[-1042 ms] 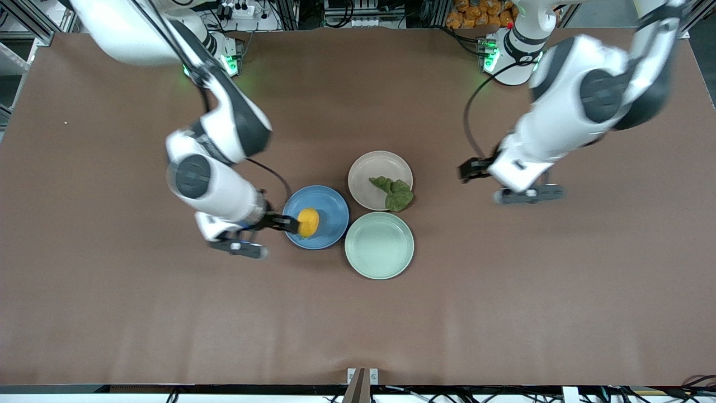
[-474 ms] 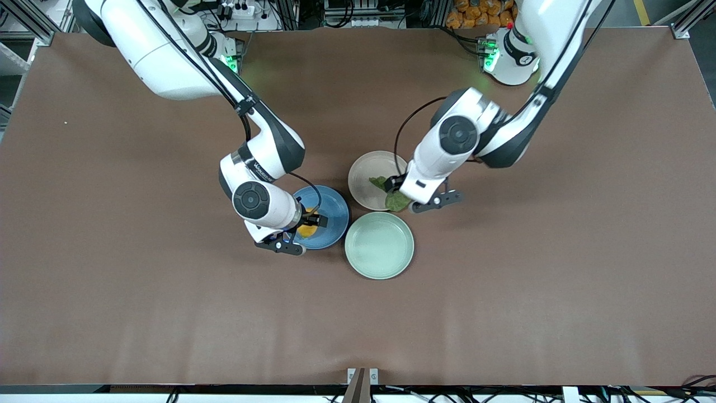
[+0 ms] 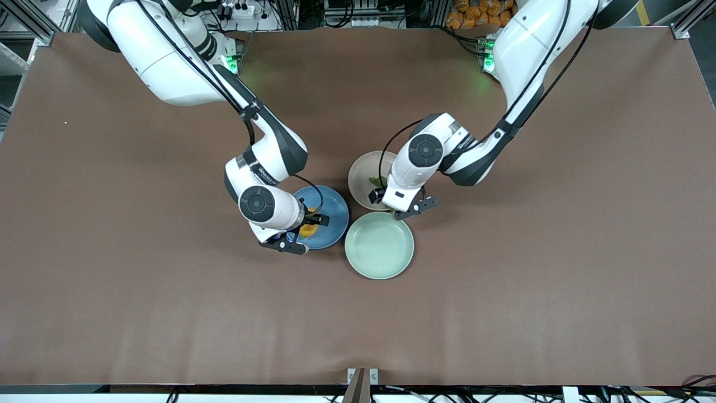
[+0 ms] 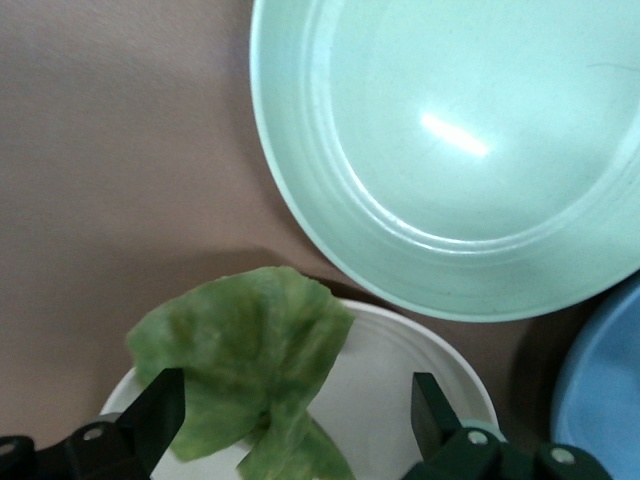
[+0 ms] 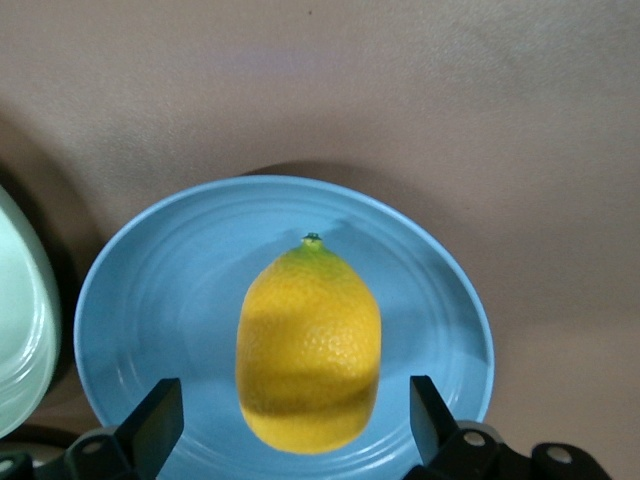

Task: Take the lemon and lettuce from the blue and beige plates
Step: 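Close the right gripper on the lemon while the left gripper grips the lettuce, then lift the lemon off the blue plate while the left gripper lifts the lettuce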

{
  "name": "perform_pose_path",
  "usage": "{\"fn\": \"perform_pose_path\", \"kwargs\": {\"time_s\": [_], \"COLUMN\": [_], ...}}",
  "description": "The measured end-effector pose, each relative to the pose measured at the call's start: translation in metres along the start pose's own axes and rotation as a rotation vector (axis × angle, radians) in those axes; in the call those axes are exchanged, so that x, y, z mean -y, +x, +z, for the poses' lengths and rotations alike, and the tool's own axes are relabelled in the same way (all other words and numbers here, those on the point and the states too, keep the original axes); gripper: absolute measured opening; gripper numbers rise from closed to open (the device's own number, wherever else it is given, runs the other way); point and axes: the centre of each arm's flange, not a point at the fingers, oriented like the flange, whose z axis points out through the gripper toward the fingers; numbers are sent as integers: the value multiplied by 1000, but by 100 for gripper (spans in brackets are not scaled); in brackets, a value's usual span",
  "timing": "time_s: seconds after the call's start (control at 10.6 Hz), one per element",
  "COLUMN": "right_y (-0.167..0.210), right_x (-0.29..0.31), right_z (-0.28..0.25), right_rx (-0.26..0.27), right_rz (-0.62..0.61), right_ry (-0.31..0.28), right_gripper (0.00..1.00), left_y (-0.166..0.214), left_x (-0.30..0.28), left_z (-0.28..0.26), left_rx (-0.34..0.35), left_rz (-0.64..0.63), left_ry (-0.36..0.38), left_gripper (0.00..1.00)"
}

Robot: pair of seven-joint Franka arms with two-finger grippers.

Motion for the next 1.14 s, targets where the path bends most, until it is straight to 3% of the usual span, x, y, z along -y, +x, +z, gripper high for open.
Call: {"fn": "perform_pose_path", "kwargs": {"time_s": [0.28,0.38,0.47,0.66,0.85,1.04,1.14], "right_y": [-3,-3,-4,-2,4,9,14], "right_x": [-3,-3,-4,-4,-5,-12,-25], "right_z": [17,18,19,15,-1,-34,-60], "right_rx": [3,5,6,-1,-23,-39,-40], "right_rz": [0,-1,-1,1,7,20,40], "right_ry": [-1,-2,-4,2,18,19,9], "right_gripper": [99,90,89,62,62,62,62], "left_y": [-5,-6,-6,-7,-7,-6,-4], "left_x": [-6,-6,-6,-5,-4,-5,-7], "left_z": [14,15,16,17,19,16,8], "left_rx": [-19,-21,-20,-18,-15,-14,-18], "left_rz": [-7,-8,-8,-8,-17,-29,-34], "left_ry": [22,25,28,32,41,51,57], "left_gripper": [99,96,92,63,40,9,2]}}
